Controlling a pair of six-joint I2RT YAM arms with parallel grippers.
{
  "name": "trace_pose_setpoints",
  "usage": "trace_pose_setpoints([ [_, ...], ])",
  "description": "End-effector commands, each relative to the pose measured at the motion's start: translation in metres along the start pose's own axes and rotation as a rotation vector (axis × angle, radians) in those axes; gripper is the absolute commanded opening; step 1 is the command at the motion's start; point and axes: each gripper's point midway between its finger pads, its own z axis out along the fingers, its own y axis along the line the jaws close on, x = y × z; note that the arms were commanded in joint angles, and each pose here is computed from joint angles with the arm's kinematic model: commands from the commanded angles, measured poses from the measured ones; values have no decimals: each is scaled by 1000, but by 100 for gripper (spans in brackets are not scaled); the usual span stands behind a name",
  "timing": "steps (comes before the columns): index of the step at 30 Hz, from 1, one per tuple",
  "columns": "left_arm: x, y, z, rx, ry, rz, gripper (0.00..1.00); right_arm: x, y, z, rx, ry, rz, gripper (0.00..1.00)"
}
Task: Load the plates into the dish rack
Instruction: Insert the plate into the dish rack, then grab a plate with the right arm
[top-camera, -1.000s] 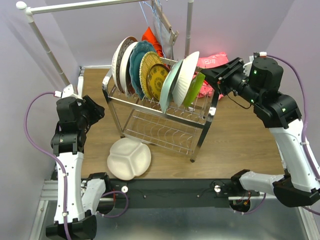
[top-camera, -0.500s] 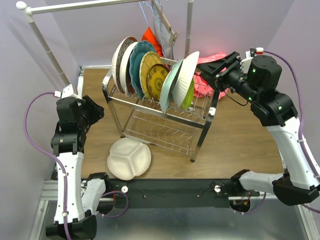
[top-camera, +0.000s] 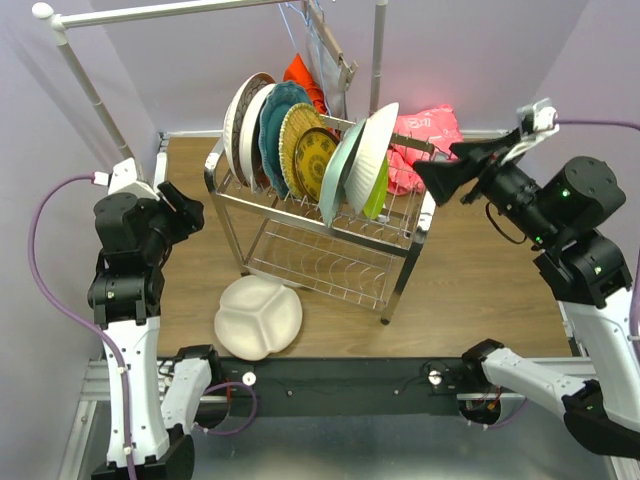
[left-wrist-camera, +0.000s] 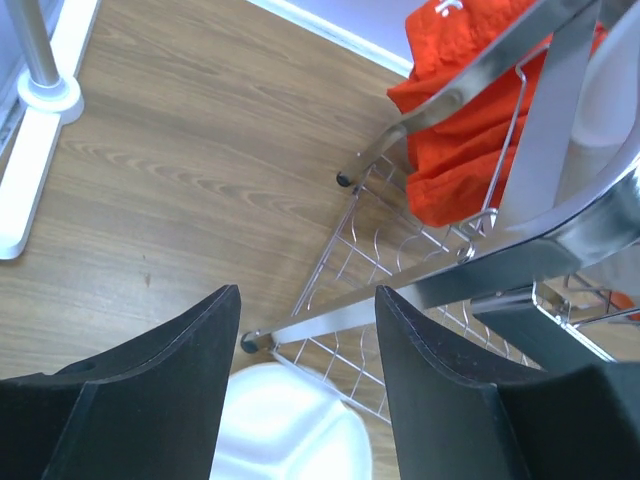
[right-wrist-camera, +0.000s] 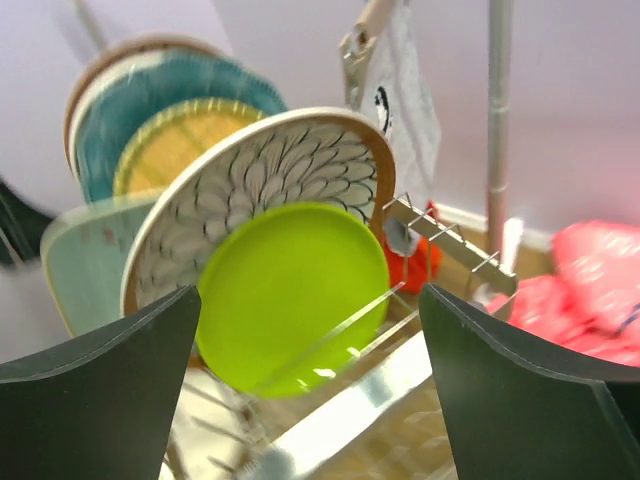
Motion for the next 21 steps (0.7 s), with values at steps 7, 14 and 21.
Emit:
trace_pose_setpoints([
  [7, 97, 14, 5, 23, 351, -42, 67, 3, -27, -22, 55, 20, -417, 100],
  [14, 126, 25, 1, -23, 455, -84, 67, 15, -36, -47, 87, 22, -391, 100],
  [21, 96, 16, 15, 9, 342, -79, 67, 47, 23, -90, -311, 108, -605, 100],
])
